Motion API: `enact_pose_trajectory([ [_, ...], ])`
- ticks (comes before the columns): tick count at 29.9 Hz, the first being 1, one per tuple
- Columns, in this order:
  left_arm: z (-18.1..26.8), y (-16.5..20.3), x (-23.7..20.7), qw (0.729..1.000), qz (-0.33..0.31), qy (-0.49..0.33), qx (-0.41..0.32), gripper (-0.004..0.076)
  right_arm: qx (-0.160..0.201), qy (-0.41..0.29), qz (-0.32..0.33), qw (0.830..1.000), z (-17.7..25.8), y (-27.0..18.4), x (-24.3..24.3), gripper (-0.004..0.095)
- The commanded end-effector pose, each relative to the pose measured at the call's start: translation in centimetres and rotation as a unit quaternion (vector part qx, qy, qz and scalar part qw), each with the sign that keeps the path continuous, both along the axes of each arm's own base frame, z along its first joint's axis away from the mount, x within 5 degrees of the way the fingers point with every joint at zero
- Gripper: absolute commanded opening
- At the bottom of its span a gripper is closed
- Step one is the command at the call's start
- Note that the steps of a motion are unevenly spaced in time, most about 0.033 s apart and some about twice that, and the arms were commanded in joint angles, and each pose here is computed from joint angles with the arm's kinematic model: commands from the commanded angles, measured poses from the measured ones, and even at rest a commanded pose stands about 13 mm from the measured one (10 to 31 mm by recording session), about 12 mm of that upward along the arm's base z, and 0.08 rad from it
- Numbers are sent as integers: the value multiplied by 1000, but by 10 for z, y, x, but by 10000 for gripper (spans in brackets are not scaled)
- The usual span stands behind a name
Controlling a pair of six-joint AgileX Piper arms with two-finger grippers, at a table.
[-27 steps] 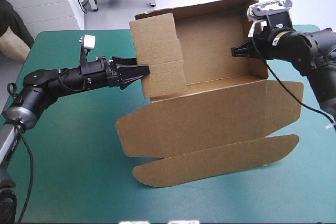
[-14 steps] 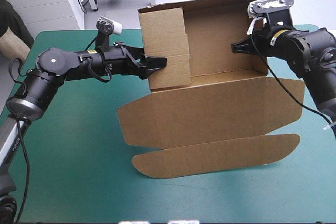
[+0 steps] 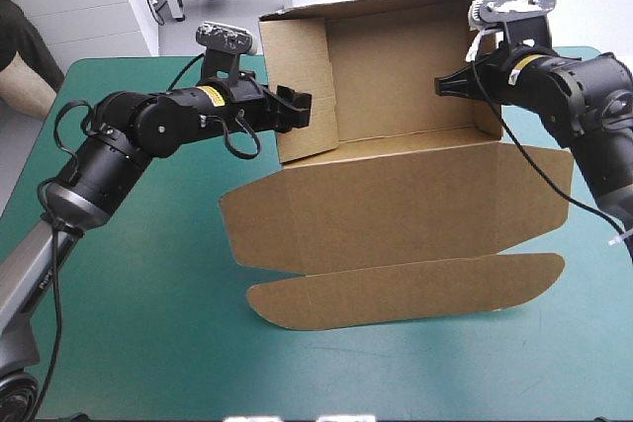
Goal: Fold the box
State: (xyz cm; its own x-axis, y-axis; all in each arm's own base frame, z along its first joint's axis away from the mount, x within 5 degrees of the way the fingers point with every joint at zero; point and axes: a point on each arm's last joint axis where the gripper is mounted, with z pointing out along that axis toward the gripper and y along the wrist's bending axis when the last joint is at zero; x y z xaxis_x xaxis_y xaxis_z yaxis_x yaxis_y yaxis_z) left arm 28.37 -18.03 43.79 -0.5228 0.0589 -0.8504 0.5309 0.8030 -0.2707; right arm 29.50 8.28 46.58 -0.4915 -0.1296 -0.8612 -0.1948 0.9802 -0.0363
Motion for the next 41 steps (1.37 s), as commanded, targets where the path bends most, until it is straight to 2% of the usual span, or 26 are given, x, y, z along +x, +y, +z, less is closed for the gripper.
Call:
enact_pose_trajectory([
  [1, 29, -7, -11, 996, 10, -40, -84, 328, 59, -64, 11, 996, 25, 4, -11, -9],
  [10, 30, -9, -10, 994, 11, -38, -99, -8, 81, -53, 17, 995, 24, 6, -12, -9],
  [15, 26, -8, -9, 996, 7, -31, -81, -8, 66, -27, 18, 997, 17, 7, -10, -10],
  [23, -17, -12, 9, 998, 0, 54, 32, -7, 31, 104, 19, 994, -33, 19, 22, -17],
  [28, -50, -4, 31, 989, 14, 131, 66, -7, 22, 183, 34, 982, -71, 31, 44, -20],
  [37, -83, 15, 62, 978, 45, 183, 90, -7, 48, 284, 62, 956, -129, 53, 74, -20],
  [41, -104, 15, 69, 967, 41, 227, 107, -7, 42, 328, 60, 942, -152, 57, 81, -20],
])
